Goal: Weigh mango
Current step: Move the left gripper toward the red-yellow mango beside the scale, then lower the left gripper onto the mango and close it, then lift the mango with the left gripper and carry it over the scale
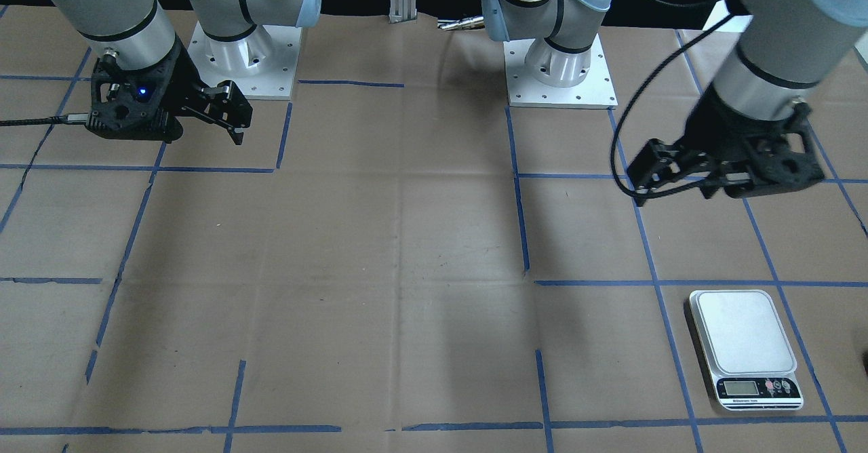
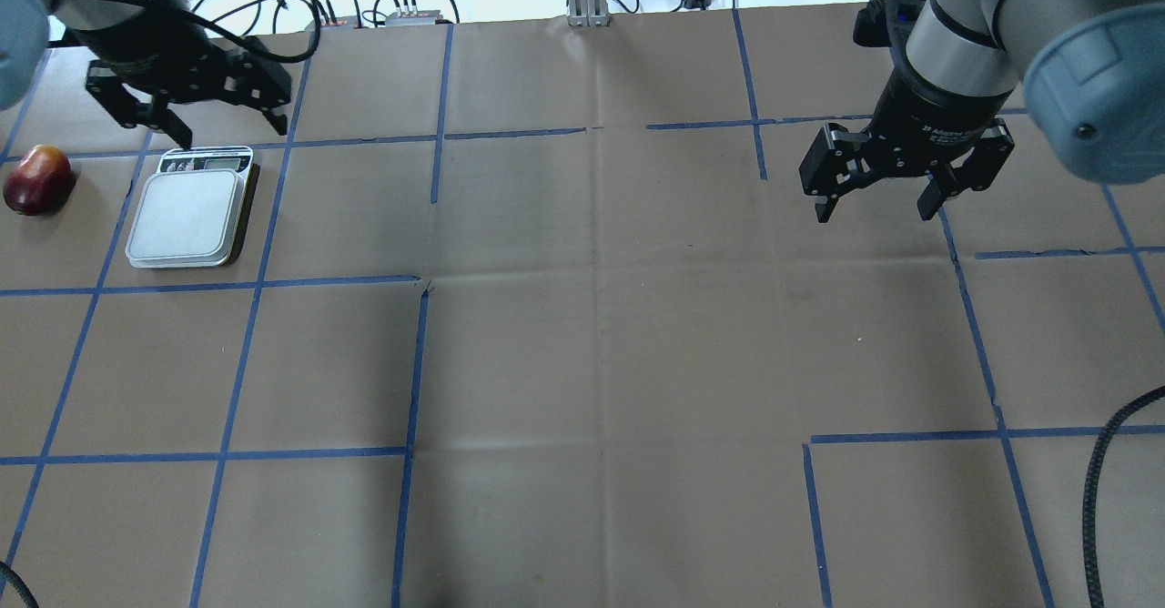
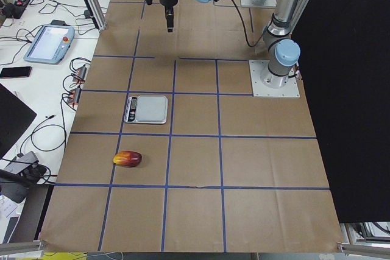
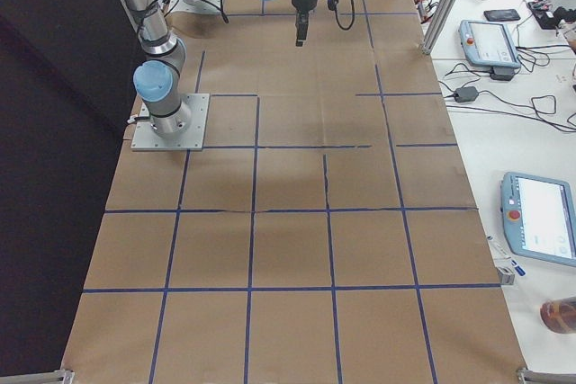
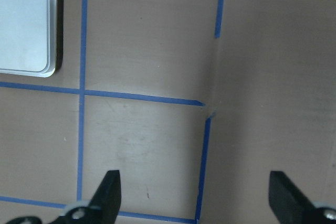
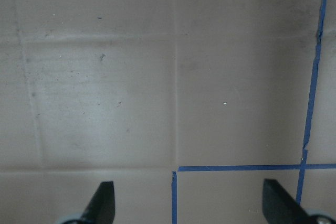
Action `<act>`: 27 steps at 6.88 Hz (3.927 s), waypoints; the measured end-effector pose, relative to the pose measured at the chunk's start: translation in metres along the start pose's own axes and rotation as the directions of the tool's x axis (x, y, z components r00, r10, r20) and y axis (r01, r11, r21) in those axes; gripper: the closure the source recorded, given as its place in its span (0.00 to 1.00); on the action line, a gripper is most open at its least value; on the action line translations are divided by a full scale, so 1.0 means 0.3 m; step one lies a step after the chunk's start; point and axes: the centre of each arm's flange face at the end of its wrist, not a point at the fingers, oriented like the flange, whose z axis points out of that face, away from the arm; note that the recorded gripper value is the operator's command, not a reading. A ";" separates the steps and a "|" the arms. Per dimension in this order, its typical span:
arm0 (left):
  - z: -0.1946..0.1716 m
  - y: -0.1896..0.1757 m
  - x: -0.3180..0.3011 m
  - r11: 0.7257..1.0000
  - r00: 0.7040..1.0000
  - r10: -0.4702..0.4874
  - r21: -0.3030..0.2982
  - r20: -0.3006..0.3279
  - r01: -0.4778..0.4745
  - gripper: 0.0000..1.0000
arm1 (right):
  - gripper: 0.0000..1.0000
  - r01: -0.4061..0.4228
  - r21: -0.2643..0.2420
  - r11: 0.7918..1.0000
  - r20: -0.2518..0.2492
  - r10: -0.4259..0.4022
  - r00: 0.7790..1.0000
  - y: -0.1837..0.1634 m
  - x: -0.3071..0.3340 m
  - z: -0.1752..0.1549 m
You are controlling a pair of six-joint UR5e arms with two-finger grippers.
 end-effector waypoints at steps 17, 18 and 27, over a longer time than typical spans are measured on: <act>1.018 -0.762 -1.502 0.968 0.967 0.240 -0.054 -0.080 -0.245 0.27 | 0.00 0.000 0.000 1.000 0.000 0.000 1.000 0.000 0.000 0.000; 1.035 -0.762 -1.502 0.968 0.967 0.240 -0.058 -0.082 -0.245 0.49 | 0.00 0.000 0.000 1.000 0.000 0.000 1.000 0.000 0.000 0.000; 0.584 -0.720 -1.073 0.983 0.985 0.136 -0.109 -0.104 -0.148 0.68 | 0.00 0.000 0.000 1.000 0.000 0.000 1.000 0.000 0.000 0.000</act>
